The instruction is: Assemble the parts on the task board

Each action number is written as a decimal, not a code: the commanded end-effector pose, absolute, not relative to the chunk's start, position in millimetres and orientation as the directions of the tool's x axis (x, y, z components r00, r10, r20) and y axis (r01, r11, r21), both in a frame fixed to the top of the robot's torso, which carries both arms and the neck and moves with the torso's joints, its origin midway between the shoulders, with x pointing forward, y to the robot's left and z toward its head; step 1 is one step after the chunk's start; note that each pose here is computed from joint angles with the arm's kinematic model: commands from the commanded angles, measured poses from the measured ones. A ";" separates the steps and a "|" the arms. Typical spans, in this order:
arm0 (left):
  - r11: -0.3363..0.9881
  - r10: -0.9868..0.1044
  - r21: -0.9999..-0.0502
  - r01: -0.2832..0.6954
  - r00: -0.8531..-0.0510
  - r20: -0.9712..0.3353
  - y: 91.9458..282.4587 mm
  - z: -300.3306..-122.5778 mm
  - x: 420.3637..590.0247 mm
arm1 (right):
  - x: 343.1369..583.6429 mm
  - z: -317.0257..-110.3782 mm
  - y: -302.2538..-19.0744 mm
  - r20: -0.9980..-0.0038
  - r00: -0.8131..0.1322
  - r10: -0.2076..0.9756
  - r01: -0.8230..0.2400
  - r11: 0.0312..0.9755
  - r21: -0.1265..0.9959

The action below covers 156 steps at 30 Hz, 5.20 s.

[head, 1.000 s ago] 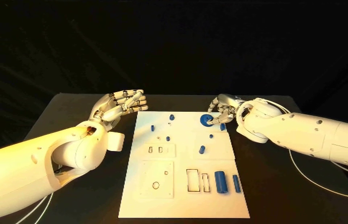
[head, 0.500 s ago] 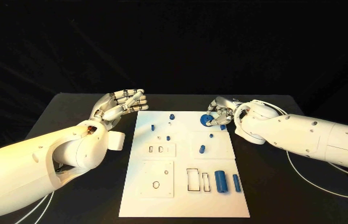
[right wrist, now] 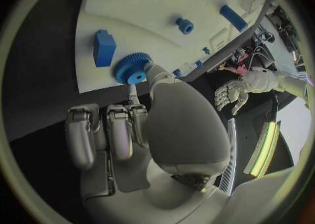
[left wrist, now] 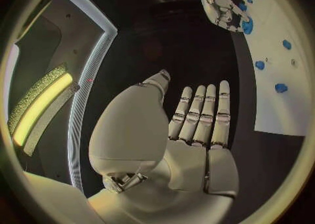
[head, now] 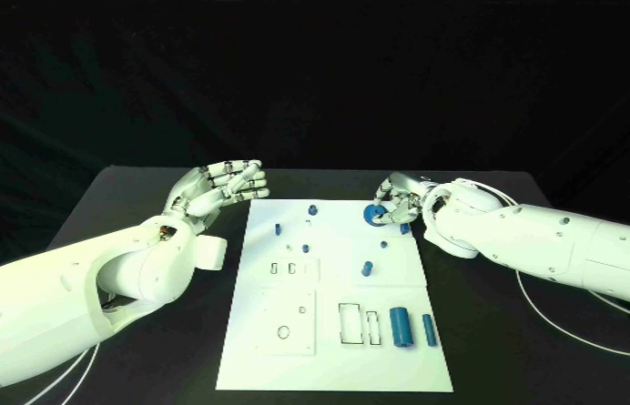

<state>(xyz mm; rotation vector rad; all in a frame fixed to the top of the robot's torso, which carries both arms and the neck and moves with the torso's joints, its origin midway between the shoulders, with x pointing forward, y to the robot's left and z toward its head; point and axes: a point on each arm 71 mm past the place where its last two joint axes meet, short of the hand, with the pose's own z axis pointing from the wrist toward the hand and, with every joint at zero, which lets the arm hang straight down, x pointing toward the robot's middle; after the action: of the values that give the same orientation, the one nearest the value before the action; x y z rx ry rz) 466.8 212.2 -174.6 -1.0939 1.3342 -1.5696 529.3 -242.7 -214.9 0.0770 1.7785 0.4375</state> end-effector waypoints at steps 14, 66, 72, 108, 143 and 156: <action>-0.146 -0.933 -0.989 0.034 -0.336 0.127 210.2 -173.5 466.7 | 512.8 -196.0 -209.4 -0.968 -0.058 0.243 -0.368 0.896 0.247; -0.150 -0.926 -0.988 0.026 -0.354 0.131 203.2 -173.2 466.5 | 506.4 -222.5 -95.1 -0.980 -0.127 0.156 -0.513 0.835 0.199; -0.150 -0.926 -0.988 0.027 -0.354 0.131 203.2 -173.1 466.7 | 509.5 -223.4 -95.4 -0.980 -0.126 0.157 -0.504 0.841 0.199; -0.146 -0.928 -0.989 0.022 -0.350 0.129 205.7 -172.6 466.1 | 511.8 -228.9 -110.3 -0.965 -0.201 0.168 -0.473 0.846 0.246; -0.140 -0.932 -0.990 0.022 -0.339 0.124 210.1 -174.7 469.5 | 481.3 -188.6 -275.4 -0.898 -0.201 0.392 -0.334 0.834 0.439; -0.140 -0.932 -0.990 0.021 -0.340 0.125 209.0 -175.5 470.8 | 483.7 -213.8 -303.7 -0.894 -0.253 0.370 -0.268 0.861 0.432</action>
<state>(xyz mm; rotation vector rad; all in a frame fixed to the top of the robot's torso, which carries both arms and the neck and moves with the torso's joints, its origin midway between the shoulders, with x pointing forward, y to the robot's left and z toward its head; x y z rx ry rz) 471.0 211.7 -177.0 -1.1042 1.3545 -1.5611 484.7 -305.7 -209.1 0.0931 1.6888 0.5663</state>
